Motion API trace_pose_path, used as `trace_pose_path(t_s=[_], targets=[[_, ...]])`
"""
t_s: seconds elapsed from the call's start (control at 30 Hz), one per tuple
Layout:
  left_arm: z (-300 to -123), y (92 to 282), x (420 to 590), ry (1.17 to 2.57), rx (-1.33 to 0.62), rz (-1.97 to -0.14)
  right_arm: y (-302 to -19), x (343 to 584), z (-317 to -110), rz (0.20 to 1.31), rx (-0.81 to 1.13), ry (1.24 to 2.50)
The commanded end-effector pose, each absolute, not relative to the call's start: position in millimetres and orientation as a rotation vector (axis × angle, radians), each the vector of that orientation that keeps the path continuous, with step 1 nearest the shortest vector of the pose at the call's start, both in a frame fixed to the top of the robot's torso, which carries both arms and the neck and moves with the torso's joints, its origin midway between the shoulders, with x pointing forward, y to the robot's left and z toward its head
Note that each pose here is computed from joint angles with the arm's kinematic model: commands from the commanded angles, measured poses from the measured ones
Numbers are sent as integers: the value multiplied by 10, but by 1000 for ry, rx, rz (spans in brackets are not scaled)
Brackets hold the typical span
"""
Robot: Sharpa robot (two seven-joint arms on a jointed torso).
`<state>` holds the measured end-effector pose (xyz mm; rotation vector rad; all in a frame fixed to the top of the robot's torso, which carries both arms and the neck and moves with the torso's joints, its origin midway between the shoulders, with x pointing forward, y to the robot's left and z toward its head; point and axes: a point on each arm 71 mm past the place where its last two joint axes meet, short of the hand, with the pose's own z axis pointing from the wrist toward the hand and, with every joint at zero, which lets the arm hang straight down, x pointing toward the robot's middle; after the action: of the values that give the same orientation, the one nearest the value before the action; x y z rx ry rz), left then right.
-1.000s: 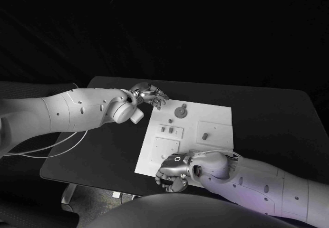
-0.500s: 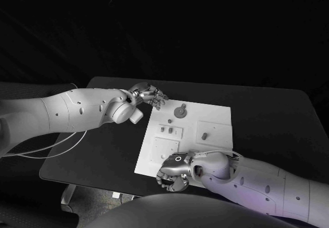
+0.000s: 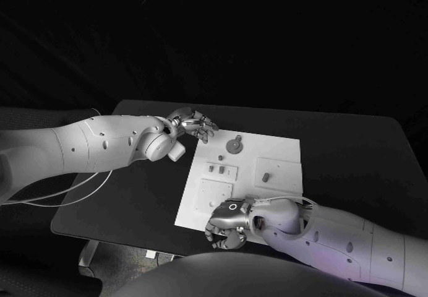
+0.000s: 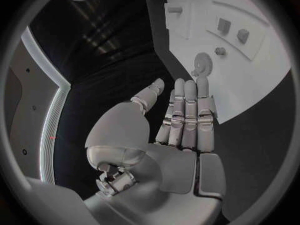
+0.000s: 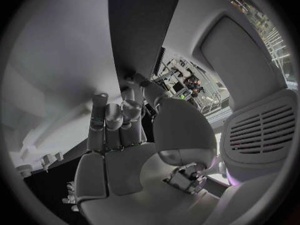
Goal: Assemble the parts on the task board
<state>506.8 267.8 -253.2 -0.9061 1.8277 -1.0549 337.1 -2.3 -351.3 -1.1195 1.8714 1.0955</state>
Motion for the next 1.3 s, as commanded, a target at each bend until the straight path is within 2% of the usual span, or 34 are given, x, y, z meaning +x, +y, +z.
trace_pose_path(t_s=[0.03,0.8,1.3], targets=[[-2526,2655,5065,1837,-893,-1070,-86,3386,-3591,1027,-1145,1914],[-2527,2653,5062,1842,-885,-1065,-96,3369,-3624,998,-1193,1951],[-2525,2653,5060,1843,-876,-1062,-125,3423,-3614,989,-1157,1907]])
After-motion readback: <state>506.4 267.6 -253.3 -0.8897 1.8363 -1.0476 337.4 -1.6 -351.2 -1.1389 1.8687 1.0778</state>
